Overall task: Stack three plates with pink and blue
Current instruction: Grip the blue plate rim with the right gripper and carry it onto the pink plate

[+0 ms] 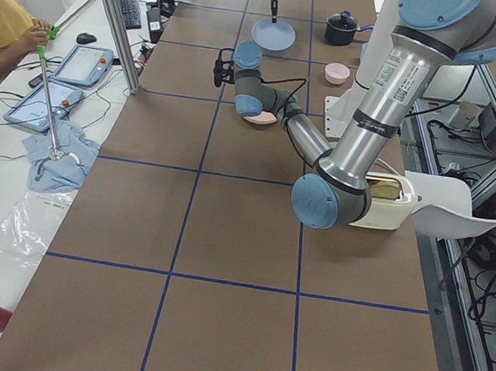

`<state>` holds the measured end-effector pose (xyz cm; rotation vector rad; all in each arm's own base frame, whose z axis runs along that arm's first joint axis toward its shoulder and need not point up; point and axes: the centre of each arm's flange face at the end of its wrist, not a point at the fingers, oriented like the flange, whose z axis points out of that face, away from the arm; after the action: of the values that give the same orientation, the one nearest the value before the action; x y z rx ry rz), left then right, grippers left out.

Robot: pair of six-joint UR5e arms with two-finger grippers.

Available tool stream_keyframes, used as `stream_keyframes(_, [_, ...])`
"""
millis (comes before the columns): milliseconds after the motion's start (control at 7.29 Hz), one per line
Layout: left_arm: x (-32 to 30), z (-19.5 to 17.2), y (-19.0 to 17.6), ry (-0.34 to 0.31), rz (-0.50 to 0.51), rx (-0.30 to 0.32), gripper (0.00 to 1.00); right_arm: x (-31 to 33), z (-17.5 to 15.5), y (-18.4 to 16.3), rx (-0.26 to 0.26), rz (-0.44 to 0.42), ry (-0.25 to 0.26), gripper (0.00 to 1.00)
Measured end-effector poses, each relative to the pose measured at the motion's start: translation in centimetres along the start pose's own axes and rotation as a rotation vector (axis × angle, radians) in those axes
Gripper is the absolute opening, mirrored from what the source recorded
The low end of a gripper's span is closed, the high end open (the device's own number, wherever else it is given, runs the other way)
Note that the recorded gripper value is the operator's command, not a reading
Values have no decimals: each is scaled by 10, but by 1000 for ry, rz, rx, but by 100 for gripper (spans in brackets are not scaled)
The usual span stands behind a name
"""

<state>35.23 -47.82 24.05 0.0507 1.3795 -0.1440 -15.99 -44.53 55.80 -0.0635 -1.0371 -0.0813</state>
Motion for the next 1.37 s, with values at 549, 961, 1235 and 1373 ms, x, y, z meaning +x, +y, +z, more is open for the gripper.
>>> stream_keyframes(549, [3, -42, -24, 30, 0, 8, 100, -231, 24, -34, 36, 182, -213, 0])
stream_keyframes(961, [4, -53, -29, 38, 1, 10, 100, -388, 105, 1, 79, 253, -258, 0])
stream_keyframes(1235, [4, -54, -29, 38, 1, 10, 100, -420, 135, 20, 102, 257, -259, 99])
stream_keyframes(1373, [2, -54, -28, 37, 0, 11, 100, -420, 141, 21, 106, 258, -254, 100])
